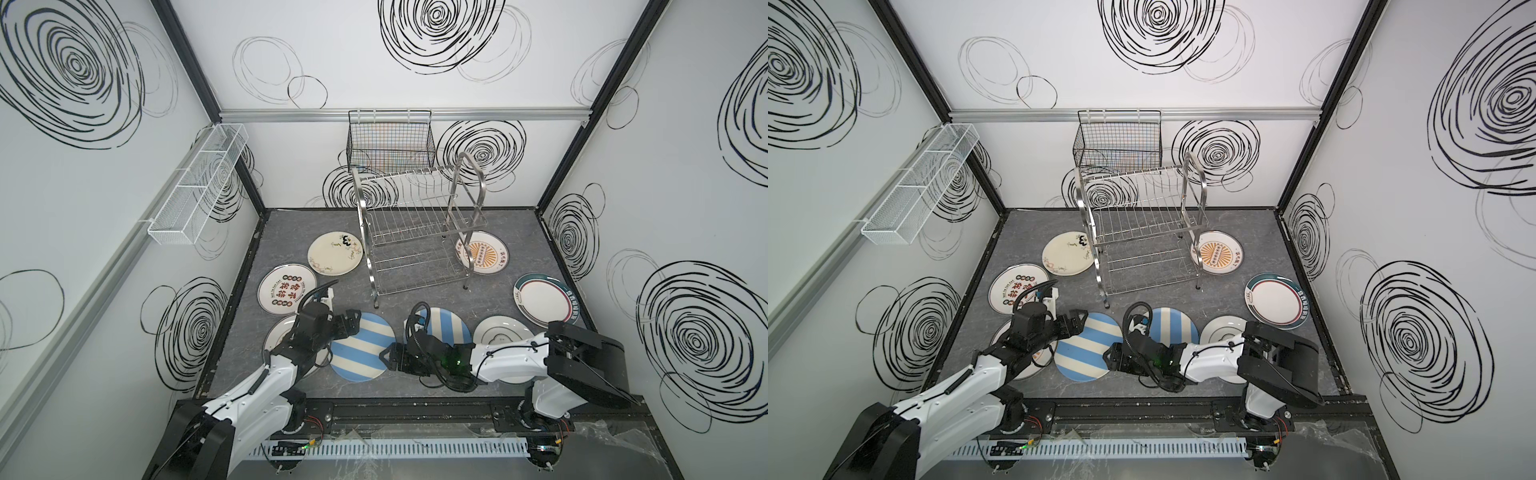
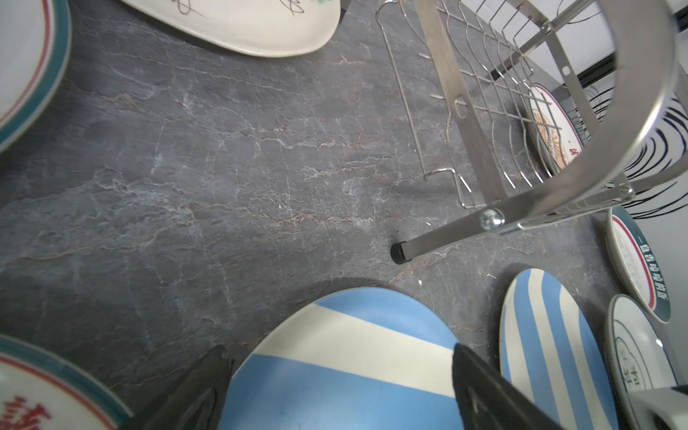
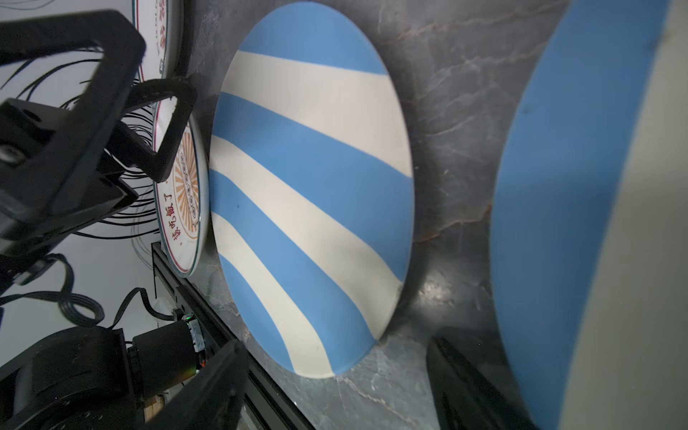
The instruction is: Load the plates into the dish rack
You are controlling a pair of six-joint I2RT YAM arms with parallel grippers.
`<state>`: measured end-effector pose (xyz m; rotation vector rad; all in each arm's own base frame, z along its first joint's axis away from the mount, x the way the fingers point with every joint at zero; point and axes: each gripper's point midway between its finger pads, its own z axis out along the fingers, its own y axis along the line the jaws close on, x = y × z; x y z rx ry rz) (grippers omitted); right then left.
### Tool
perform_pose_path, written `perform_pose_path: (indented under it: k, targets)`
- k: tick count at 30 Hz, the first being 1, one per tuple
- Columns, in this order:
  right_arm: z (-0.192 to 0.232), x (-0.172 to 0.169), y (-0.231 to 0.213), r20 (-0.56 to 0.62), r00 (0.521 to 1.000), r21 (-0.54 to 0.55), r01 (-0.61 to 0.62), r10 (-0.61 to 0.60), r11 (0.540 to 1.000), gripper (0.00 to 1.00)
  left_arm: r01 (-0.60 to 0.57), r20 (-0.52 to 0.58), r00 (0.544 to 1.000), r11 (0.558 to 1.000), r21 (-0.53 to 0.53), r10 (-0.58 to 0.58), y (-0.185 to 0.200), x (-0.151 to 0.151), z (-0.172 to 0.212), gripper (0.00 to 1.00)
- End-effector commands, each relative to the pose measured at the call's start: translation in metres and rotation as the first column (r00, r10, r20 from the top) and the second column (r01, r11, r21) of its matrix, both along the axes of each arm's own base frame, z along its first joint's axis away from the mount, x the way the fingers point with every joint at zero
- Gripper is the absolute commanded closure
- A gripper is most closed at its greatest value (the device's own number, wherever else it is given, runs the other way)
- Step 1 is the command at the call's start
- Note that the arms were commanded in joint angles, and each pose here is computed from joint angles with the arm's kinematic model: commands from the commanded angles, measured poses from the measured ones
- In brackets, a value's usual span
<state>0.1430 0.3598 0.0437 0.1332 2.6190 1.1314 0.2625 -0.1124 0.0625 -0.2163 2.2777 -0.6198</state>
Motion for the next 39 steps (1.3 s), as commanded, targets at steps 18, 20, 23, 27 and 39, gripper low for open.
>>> perform_pose_path:
  k: [18,20,23,27,39]
  targets:
    - [-0.014,0.013,0.001,-0.041,0.996,0.075,0.086,-0.083,0.993,0.29,0.043,0.025,0.999,0.999,-0.016,-0.042,-0.006,0.003,0.004,0.04]
    - [-0.017,0.012,-0.002,-0.054,0.994,0.087,0.1,-0.096,0.991,0.34,0.046,0.025,0.999,0.999,-0.018,-0.046,-0.007,0.004,0.004,0.04]
    - [-0.018,0.014,-0.005,-0.058,0.992,0.102,0.119,-0.113,0.988,0.41,0.058,0.021,0.998,0.998,-0.02,-0.058,-0.009,0.003,0.003,0.04]
    - [-0.015,0.017,-0.003,-0.042,0.992,0.108,0.125,-0.121,0.986,0.47,0.071,0.017,0.997,0.997,-0.022,-0.07,-0.011,0.003,0.002,0.04]
    - [-0.016,0.023,-0.001,-0.027,0.989,0.135,0.145,-0.143,0.98,0.53,0.091,0.012,0.996,0.996,-0.024,-0.091,-0.015,0.001,0.001,0.04]
